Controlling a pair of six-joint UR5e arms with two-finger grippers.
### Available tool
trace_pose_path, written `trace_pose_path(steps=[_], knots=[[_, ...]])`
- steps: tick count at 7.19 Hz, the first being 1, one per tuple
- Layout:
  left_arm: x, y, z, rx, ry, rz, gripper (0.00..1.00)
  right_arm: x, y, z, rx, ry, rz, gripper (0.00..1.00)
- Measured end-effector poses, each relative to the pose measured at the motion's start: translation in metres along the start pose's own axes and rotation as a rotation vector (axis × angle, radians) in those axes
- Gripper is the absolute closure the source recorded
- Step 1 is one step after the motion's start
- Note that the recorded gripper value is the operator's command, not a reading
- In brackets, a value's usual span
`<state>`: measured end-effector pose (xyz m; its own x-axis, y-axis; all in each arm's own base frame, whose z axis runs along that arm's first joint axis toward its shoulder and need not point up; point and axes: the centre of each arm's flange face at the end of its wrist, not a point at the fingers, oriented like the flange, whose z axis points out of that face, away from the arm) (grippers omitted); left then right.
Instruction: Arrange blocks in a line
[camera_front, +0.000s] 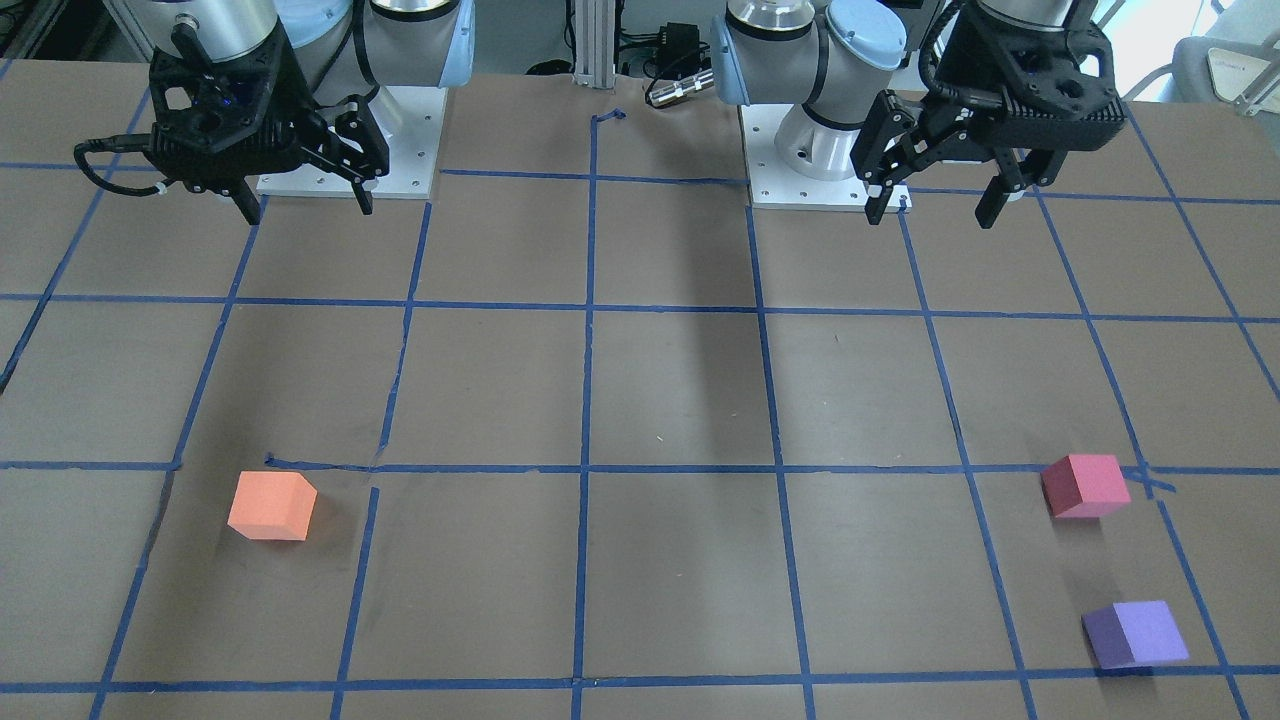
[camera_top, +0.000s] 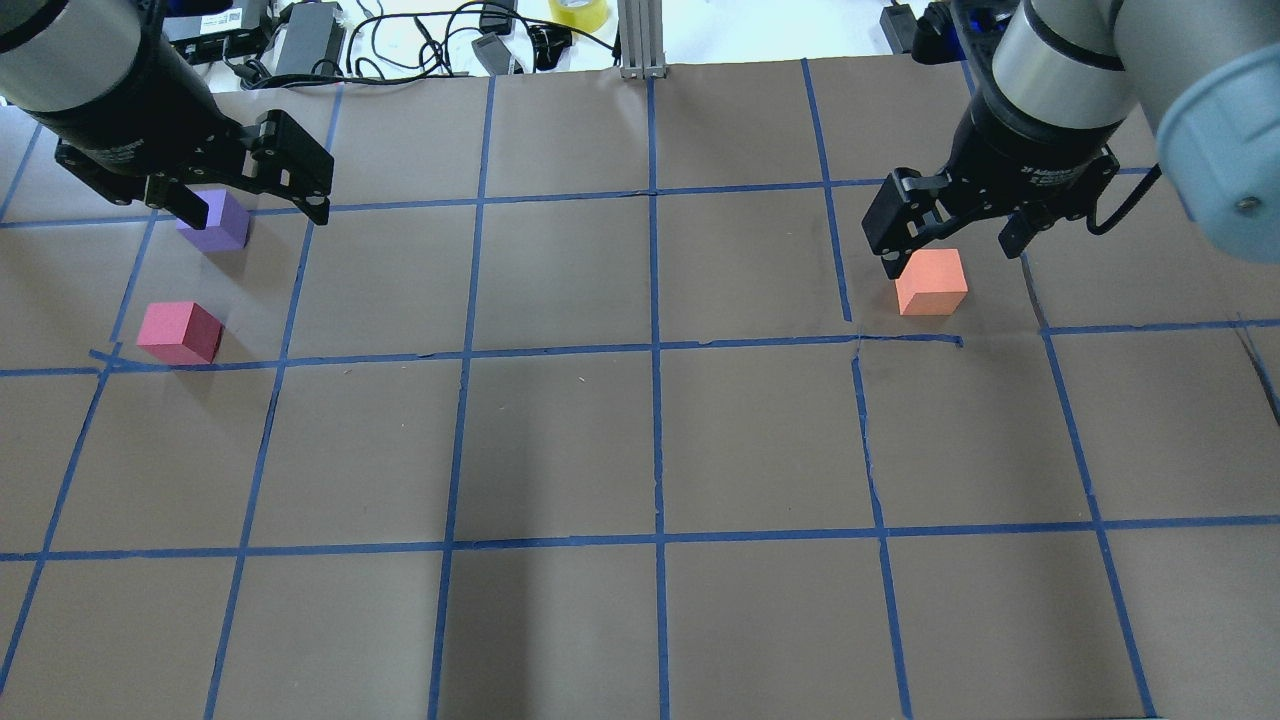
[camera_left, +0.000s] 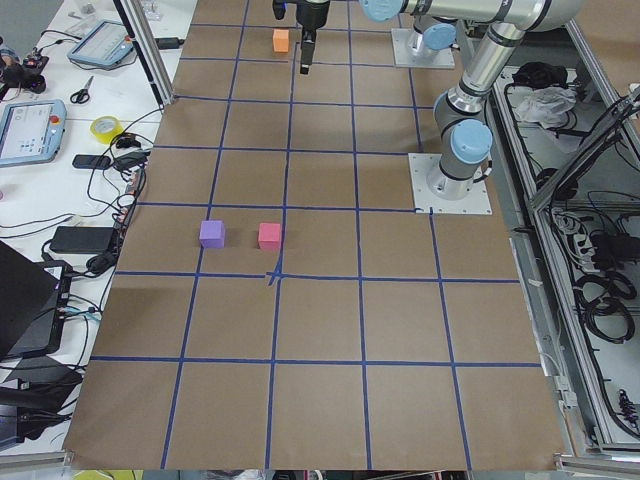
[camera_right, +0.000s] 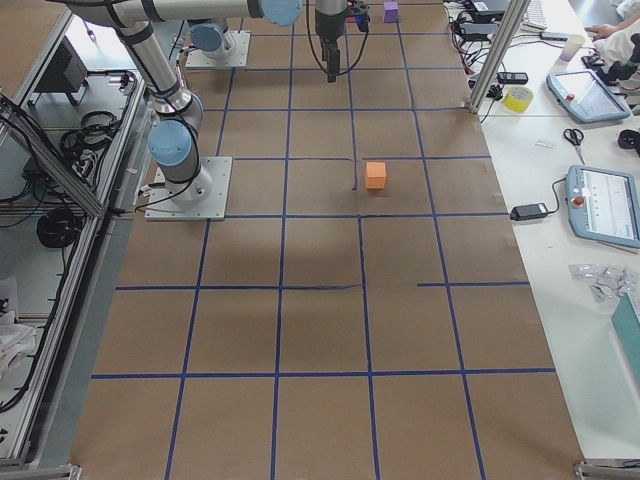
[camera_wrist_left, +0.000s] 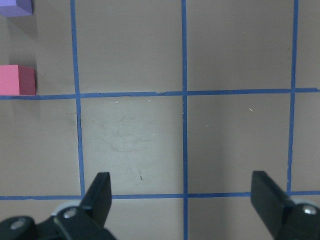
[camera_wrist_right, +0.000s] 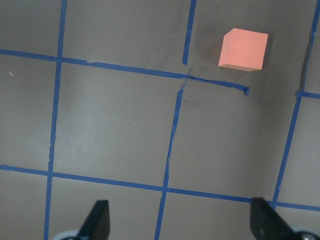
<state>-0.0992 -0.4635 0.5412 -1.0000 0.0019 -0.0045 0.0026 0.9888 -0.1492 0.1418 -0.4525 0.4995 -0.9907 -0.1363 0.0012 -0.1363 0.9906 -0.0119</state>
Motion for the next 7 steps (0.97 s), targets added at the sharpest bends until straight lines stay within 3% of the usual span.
trace_pose_path(steps=[3, 7], knots=[[-0.001, 0.0, 0.0, -0.001, 0.0, 0.0, 0.0, 0.002, -0.002, 0.003, -0.004, 0.014, 0.041, 0.0], [-0.001, 0.0, 0.001, -0.001, 0.0, -0.001, 0.0, 0.025, -0.025, 0.035, -0.068, 0.006, 0.01, 0.0]])
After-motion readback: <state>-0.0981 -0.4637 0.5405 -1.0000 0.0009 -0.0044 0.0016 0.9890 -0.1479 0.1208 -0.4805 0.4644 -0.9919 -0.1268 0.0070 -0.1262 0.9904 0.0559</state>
